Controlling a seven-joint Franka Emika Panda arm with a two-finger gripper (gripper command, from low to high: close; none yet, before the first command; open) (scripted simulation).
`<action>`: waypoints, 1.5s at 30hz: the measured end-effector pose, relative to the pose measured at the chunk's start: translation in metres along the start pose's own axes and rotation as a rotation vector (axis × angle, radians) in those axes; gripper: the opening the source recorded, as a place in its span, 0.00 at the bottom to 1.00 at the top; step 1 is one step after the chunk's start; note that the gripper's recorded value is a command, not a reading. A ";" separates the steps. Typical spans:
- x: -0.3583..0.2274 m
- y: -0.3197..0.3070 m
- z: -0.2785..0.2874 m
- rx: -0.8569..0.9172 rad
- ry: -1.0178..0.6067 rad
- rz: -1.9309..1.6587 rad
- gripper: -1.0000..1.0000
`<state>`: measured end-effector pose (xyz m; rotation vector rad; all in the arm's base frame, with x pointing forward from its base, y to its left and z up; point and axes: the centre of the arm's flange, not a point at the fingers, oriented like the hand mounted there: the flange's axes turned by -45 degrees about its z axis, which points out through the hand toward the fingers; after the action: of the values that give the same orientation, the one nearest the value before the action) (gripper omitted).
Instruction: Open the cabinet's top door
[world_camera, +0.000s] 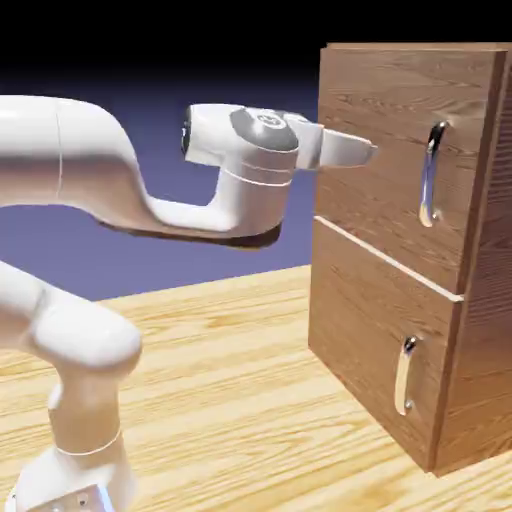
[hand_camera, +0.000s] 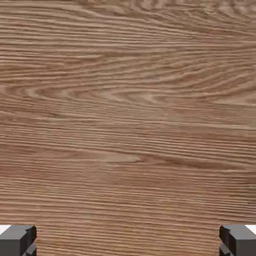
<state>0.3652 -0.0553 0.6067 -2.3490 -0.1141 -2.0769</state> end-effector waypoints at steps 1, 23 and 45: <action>-0.001 0.005 0.001 -0.001 0.010 0.003 0.50; -0.040 0.090 0.076 -0.011 0.124 0.046 0.00; -0.053 0.011 -0.056 -0.367 0.115 0.066 0.00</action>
<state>0.3044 -0.0718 0.5615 -2.3635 0.3719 -2.3643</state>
